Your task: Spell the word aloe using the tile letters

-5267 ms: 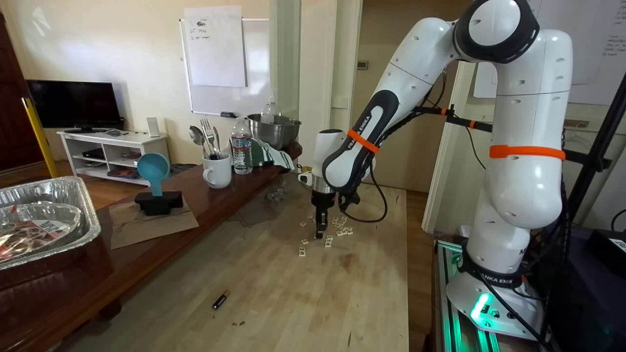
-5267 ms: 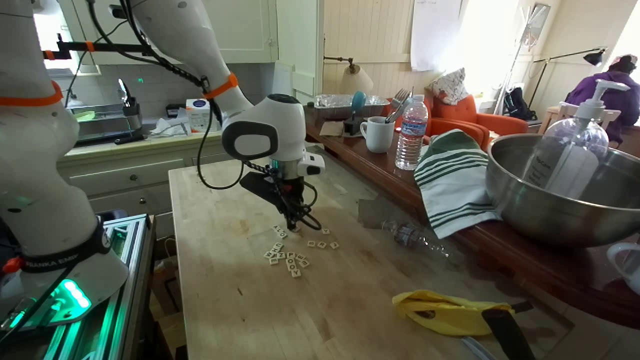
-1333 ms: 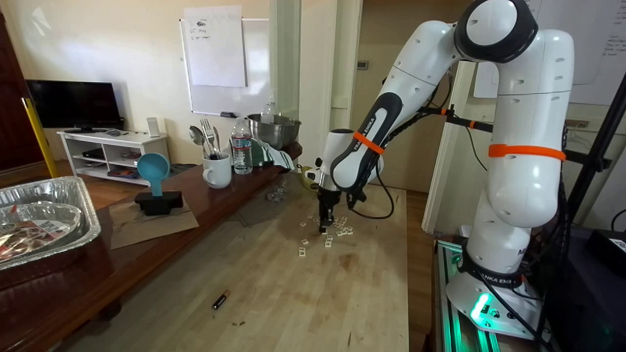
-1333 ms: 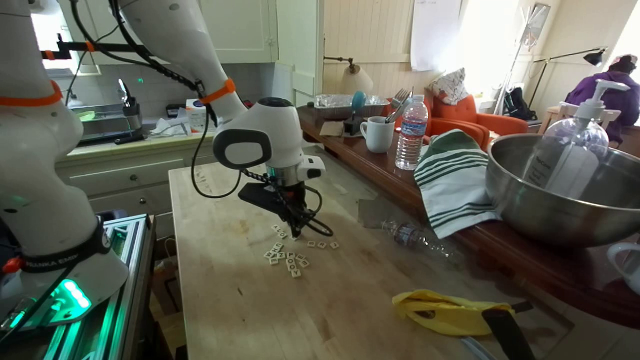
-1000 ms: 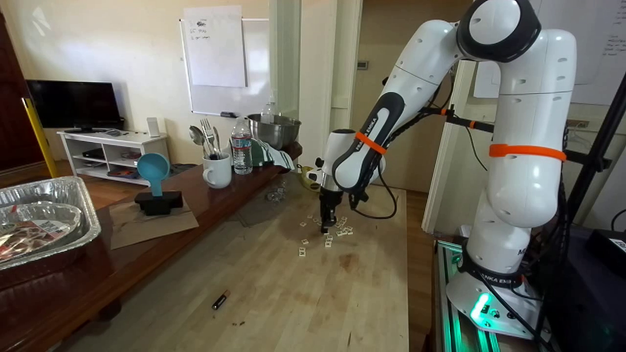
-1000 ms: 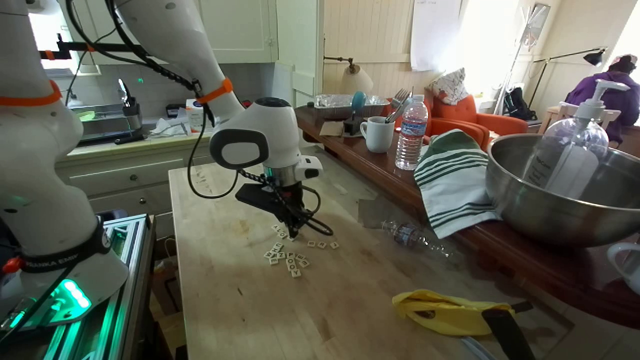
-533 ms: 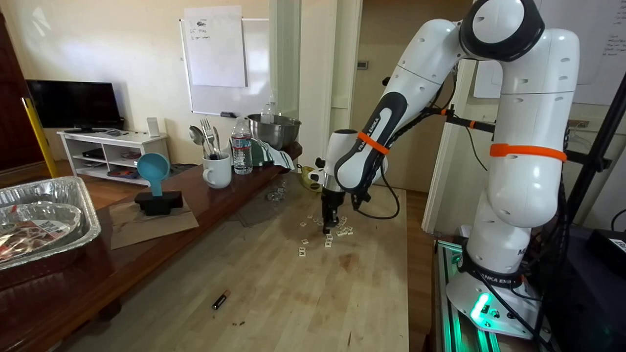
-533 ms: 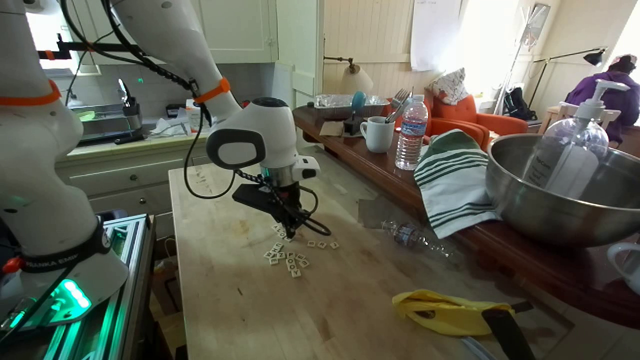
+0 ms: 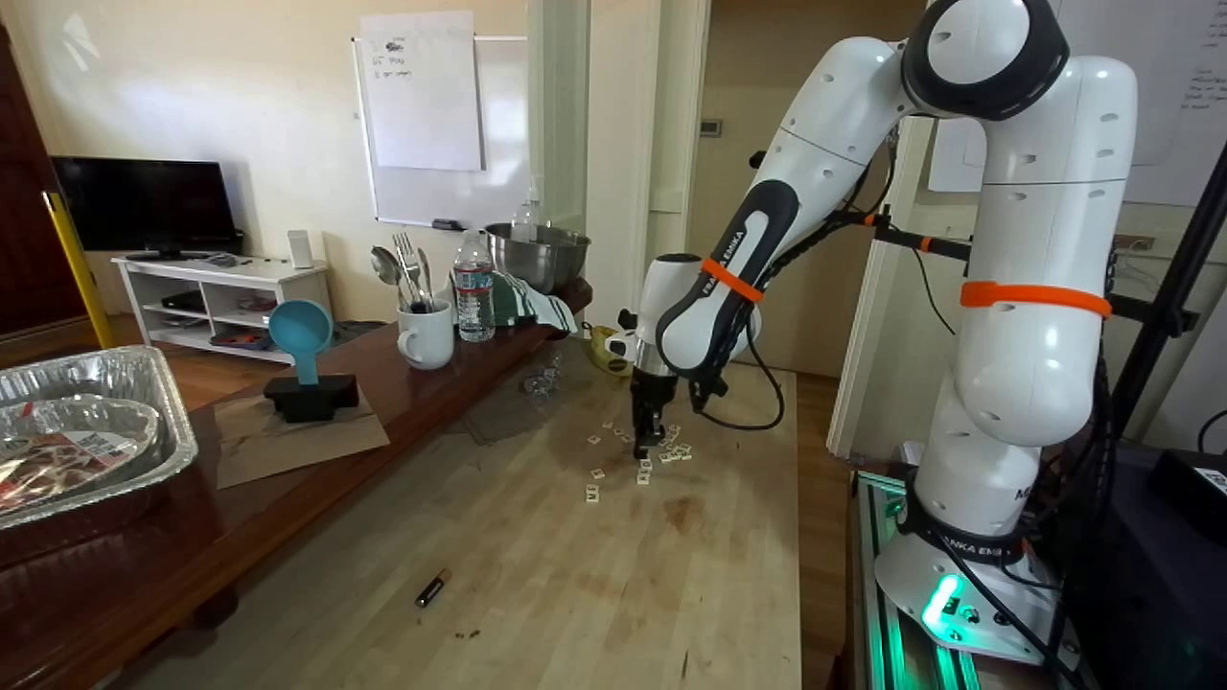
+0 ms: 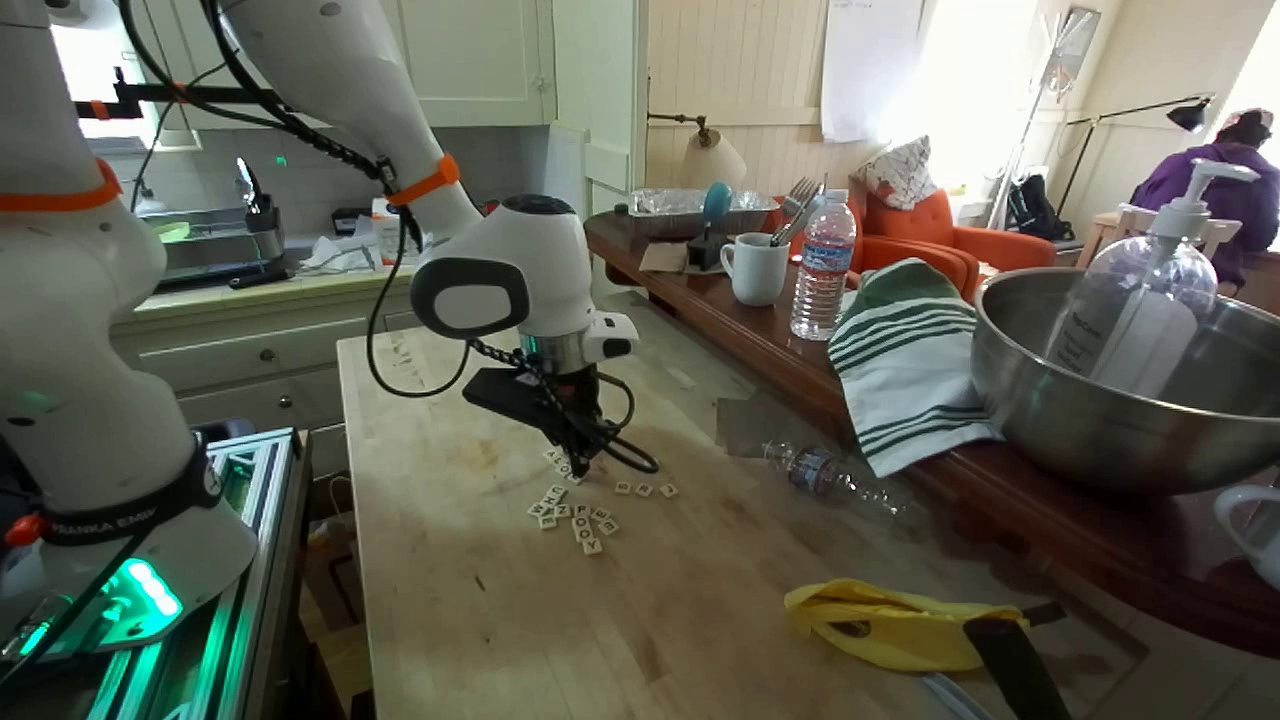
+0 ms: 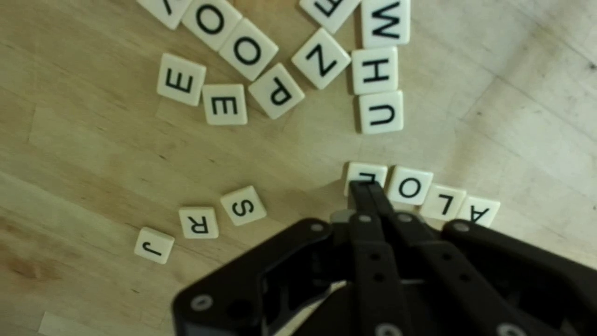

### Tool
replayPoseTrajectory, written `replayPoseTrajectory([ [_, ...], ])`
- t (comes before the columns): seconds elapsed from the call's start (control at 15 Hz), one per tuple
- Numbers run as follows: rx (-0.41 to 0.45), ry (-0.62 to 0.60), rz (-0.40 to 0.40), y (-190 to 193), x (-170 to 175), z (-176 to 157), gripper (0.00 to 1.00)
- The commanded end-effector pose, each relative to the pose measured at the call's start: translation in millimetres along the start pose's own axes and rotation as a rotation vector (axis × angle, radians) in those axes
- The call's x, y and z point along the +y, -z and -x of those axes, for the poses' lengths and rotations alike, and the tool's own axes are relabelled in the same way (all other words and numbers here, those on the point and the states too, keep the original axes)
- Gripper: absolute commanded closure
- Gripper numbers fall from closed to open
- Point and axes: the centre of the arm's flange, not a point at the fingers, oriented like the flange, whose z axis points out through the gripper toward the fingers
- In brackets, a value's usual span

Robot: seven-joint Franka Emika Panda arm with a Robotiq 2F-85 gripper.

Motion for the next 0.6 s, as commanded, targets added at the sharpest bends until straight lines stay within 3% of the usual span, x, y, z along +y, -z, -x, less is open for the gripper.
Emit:
replayPoseTrajectory([
  [0.0, -0.017, -0.034, -0.033, -7.7, -8.6, 10.2, 1.0],
  [0.53, -0.015, -0.11, -0.062, -9.0, -8.8, 9.2, 1.0],
])
